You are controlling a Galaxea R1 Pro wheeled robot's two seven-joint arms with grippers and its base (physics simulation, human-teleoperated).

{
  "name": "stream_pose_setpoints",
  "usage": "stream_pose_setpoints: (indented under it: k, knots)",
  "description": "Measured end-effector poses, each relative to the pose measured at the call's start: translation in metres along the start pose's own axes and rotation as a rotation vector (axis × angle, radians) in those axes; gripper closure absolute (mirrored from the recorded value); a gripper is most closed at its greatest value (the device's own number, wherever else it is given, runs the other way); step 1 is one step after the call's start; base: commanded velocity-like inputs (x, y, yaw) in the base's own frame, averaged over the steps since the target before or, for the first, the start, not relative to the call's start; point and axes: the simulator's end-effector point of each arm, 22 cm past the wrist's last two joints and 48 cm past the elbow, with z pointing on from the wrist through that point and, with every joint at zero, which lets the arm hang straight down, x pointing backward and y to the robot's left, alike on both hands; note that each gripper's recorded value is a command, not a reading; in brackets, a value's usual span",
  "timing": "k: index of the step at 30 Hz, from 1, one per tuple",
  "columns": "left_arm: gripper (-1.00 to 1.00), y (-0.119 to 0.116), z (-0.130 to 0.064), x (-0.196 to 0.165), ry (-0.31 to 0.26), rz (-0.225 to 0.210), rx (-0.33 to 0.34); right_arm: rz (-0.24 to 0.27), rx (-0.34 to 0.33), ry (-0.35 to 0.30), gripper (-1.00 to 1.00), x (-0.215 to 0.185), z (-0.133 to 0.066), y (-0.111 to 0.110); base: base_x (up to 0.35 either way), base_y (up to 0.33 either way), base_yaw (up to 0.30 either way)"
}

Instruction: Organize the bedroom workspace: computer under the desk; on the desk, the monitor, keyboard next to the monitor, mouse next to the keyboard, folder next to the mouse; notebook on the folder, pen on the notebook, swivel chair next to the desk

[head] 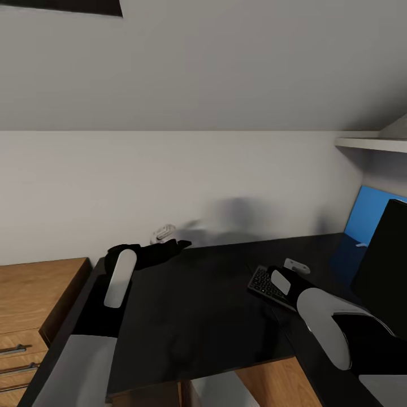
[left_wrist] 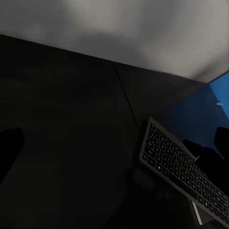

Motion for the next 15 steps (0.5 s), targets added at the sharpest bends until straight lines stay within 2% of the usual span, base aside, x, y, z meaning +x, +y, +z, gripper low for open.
stream_pose_setpoints:
  k: [2,6,12,15]
  knots:
    - [-1.0,0.0,0.0,0.0,0.0,0.0,0.0,0.0,0.0,0.0,-1.0,0.0,0.0,0.0,0.0,0.0,0.0]
    - [-1.0,0.001,0.0,0.0,0.0,0.0,0.0,0.001,0.0,0.001,-1.0,0.001,0.0,0.0,-0.184,0.0,0.0]
    - [-1.0,0.005,-0.001,-0.002,-0.003,0.001,-0.007,0.0,0.0,-0.005,-1.0,-0.002,0.0,-0.001,-0.014,0.0,0.0]
    - [-1.0,0.005,-0.002,-0.002,-0.003,0.002,-0.006,0.013,0.003,-0.046,-1.0,-0.012,0.002,-0.006,0.0,0.0,0.0]
